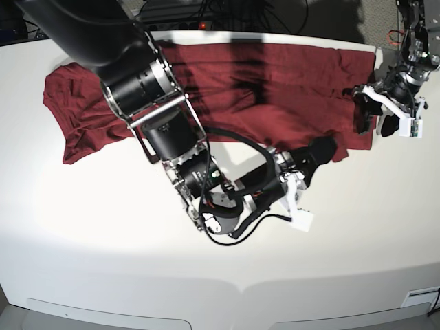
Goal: Fold the T-shirt properly
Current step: 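Drag the sleeve across the shirt toward the left gripper, then release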
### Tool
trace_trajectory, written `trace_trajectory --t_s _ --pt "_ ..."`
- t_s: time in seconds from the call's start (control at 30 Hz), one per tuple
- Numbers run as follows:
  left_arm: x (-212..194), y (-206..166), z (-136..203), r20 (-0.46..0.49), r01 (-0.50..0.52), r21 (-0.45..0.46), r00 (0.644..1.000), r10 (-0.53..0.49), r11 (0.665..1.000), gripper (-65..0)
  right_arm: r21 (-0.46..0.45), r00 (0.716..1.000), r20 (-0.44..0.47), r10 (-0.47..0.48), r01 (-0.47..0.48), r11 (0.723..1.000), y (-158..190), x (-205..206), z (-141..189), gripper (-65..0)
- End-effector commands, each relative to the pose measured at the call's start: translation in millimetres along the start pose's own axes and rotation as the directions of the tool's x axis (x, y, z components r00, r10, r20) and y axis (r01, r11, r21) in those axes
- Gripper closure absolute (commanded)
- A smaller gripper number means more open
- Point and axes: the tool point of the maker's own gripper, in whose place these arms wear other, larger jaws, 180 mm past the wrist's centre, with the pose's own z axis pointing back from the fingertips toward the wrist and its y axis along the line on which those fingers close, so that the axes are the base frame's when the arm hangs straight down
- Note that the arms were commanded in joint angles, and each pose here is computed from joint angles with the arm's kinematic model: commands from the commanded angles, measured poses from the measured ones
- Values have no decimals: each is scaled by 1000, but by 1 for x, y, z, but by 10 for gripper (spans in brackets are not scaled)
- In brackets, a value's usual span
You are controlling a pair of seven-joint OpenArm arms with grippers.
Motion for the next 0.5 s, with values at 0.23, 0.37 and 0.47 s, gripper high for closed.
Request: trace_trajectory --t_s 0.23,0.37,0.47 --pt "15 2 2 47 13 -5 999 -13 1000 -356 8 996 -76 54 -54 999 12 0 -13 0" --pt "15 2 2 47 13 -5 999 -13 1000 -356 12 996 -75 48 -47 999 11 -2 -15 0" --pt "15 2 2 47 13 -5 999 -13 1000 -356 11 997 -67 49 -48 999 11 0 -15 -188"
